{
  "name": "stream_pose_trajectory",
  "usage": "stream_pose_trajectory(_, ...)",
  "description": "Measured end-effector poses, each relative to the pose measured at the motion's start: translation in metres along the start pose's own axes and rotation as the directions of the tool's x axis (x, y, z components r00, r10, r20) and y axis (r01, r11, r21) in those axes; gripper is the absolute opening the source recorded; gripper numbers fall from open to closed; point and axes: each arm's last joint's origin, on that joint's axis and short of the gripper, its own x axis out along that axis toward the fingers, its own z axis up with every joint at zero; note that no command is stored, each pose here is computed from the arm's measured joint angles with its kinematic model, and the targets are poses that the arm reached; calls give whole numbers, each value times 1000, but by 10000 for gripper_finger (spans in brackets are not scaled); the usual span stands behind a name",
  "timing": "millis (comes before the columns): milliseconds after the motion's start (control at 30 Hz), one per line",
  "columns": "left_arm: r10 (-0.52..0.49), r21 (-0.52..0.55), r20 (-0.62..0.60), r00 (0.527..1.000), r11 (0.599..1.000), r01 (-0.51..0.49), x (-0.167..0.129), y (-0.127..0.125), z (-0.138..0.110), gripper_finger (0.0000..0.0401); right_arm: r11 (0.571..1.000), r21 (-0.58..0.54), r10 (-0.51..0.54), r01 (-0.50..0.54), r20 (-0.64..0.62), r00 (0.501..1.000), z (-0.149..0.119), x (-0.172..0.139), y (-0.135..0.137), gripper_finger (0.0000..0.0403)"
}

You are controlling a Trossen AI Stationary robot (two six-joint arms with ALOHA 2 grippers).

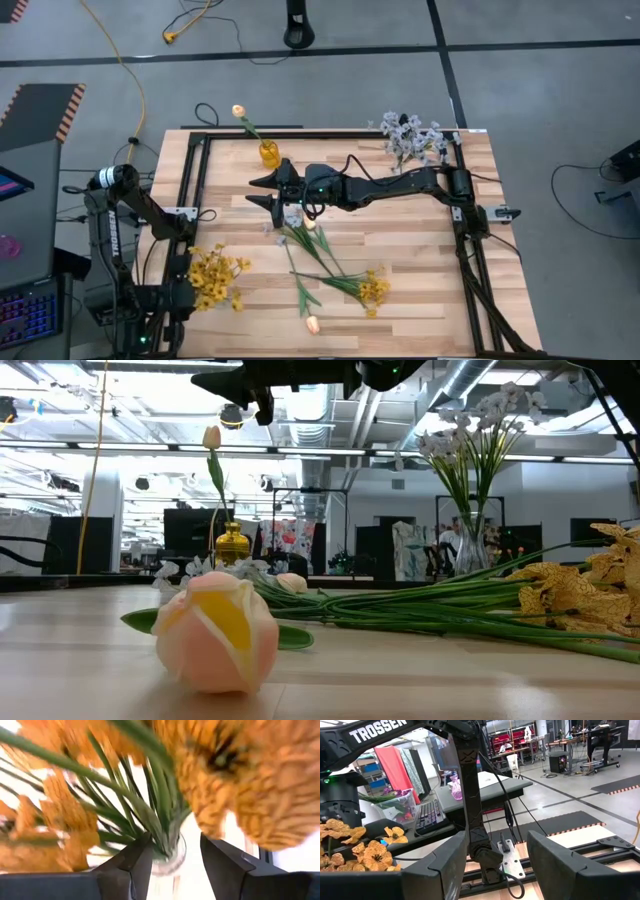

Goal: Sort flowers into vase by color
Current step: Put the top yellow flowers into the bottom transparent vase, then put the top pink tulip into the yellow vase

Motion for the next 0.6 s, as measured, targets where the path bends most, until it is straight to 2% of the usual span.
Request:
stream_pose_trajectory(267, -25, -22, -32, 999, 999, 24, -5, 3, 0, 154, 1000, 0, 0, 0, 0, 1000, 0, 0, 0, 234)
stream_pose_trajectory(600, -177, -66, -7, 984, 982, 176, -42, 11, 11, 153, 1000, 1, 0, 0, 0, 1000, 0, 0, 0, 234)
